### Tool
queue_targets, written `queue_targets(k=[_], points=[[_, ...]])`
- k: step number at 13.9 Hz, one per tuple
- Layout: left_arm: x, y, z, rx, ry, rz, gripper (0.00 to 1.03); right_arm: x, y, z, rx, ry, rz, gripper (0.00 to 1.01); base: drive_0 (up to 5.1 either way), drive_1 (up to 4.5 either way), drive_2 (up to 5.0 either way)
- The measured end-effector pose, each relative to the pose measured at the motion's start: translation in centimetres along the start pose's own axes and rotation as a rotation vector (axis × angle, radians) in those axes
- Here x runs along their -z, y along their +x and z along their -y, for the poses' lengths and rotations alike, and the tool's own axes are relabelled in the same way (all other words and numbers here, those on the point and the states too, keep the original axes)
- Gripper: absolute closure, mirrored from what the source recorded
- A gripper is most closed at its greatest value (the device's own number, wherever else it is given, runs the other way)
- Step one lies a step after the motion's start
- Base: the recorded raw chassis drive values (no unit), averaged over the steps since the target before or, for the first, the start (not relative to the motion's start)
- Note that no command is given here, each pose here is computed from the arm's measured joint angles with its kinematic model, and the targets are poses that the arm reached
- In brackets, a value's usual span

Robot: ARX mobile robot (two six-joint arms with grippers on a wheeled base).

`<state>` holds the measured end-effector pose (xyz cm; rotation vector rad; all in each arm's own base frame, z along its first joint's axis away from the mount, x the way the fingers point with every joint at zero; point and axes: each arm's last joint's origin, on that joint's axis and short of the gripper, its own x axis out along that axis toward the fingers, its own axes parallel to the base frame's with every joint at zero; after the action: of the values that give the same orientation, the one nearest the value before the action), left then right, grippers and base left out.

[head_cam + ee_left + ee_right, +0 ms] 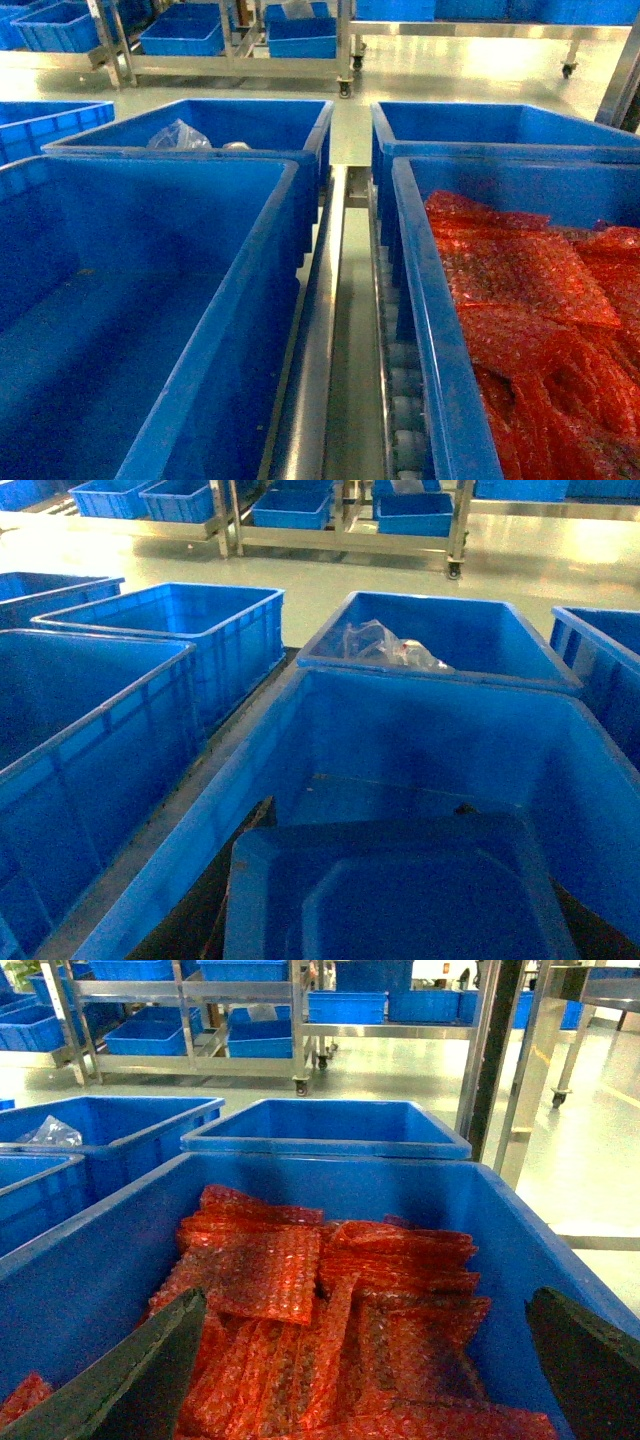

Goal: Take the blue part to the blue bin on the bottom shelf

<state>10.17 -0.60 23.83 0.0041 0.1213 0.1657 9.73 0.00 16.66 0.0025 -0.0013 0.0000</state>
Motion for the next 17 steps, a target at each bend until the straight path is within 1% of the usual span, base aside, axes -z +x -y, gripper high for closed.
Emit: queue_targets(k=[9,10,11,12,13,14,15,16,17], points=[[0.0,0.0,0.0,-0.002,0.0,0.0,0.6,0.0,0.0,0.0,0.0,0.0,0.0,0.03,0.0,0.0,0.0],[-0.3,0.4,0.6,-0.108,0.013,0.015,0.6,0.0,0.0,0.0,0.0,0.0,0.0,0.03,0.0,0.0,0.0],[-0.5,1.3,1.6,-0.165,0.032,-0.002,0.6,0.0,0.0,0.0,0.0,0.0,0.0,0.03,0.0,0.0,0.0],[-0.8,2.5,2.5,-0.154,0.032,-0.021,0.6,0.0,0.0,0.0,0.0,0.0,0.0,0.03,0.0,0.0,0.0],[-1.5,4.1,3.6,-0.096,0.007,-0.033,0.57,0.0,0.0,0.0,0.0,0.0,0.0,0.03,0.0,0.0,0.0],[-1.9,5.6,4.6,-0.069,0.013,-0.067,0.42,0.0,0.0,0.0,0.0,0.0,0.0,0.03,0.0,0.0,0.0],[-1.1,6.0,4.8,-0.062,0.034,-0.112,0.32,0.0,0.0,0.0,0.0,0.0,0.0,0.03,0.0,0.0,0.0],[-0.9,6.0,4.7,-0.058,0.032,-0.107,0.24,0.0,0.0,0.0,0.0,0.0,0.0,0.03,0.0,0.0,0.0],[-0.9,5.6,3.8,0.059,-0.037,0.069,0.36,0.0,0.0,0.0,0.0,0.0,0.0,0.03,0.0,0.0,0.0]])
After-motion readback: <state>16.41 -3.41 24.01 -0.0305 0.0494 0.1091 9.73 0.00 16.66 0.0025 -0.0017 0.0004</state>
